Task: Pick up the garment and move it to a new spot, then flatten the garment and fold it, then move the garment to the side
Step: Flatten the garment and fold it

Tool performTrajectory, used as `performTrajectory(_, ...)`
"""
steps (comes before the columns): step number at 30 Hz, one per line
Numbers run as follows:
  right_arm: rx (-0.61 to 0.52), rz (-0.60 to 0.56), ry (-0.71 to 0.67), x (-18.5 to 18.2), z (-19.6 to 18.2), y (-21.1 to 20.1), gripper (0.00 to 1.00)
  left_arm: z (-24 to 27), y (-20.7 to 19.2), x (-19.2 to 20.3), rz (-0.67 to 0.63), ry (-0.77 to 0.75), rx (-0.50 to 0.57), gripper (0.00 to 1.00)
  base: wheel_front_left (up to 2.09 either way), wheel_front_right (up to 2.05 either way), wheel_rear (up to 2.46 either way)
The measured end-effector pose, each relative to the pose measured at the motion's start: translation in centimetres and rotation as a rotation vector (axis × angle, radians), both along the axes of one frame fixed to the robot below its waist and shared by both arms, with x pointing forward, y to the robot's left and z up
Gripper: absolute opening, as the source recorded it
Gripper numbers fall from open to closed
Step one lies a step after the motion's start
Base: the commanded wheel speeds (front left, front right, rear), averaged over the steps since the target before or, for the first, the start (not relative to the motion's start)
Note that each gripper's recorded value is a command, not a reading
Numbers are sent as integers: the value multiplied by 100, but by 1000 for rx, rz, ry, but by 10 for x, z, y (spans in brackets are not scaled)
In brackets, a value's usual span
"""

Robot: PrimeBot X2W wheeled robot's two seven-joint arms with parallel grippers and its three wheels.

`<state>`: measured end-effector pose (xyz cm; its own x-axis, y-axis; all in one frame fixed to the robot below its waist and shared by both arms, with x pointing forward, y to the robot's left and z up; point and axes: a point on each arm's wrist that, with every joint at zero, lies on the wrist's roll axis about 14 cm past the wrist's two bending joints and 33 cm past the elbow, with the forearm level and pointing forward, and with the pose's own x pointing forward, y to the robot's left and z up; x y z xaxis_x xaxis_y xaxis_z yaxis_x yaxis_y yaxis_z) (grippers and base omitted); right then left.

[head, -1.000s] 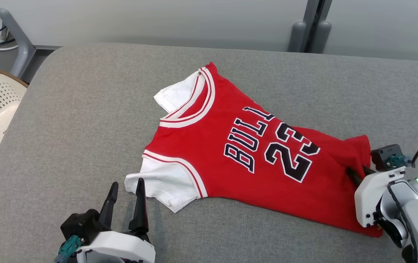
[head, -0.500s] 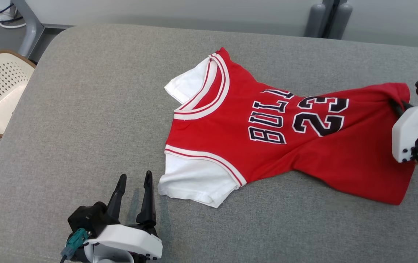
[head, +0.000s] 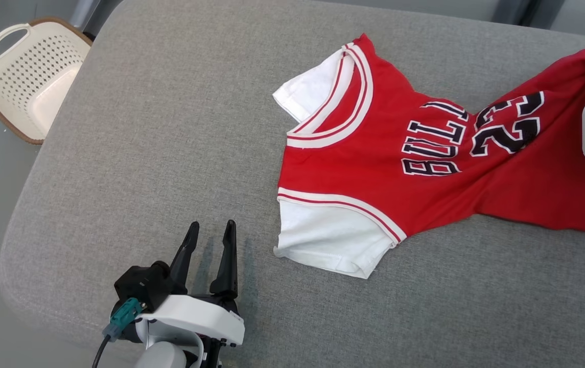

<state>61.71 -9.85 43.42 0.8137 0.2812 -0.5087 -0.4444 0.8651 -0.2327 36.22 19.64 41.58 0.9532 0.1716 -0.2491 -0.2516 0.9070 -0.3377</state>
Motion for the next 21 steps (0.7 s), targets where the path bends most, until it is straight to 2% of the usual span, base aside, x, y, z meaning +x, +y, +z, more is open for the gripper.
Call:
performTrajectory(1, -8, 10, -8, 2, -2, 2, 42, -1, 1, 0, 2, 4, 1, 100, 0, 0, 0)
performTrajectory(2, -12, 17, -19, 5, -2, 4, 84, -1, 2, 1, 4, 4, 3, 100, 0, 0, 0)
performTrajectory(3, -16, 22, -30, 7, -2, 5, 100, -1, 3, 2, 6, 3, 5, 100, 0, 0, 0)
performTrajectory(12, 66, 18, -181, 8, 29, 1, 100, 5, -9, 14, -32, -25, 0, 100, 0, 0, 0)
performTrajectory(17, 157, -29, -235, -1, 44, -11, 100, 11, -19, 22, -66, -53, -3, 100, 0, 0, 0)
performTrajectory(21, 217, -108, -249, -24, 41, -40, 100, 18, -30, 26, -102, -77, -3, 100, 0, 0, 0)
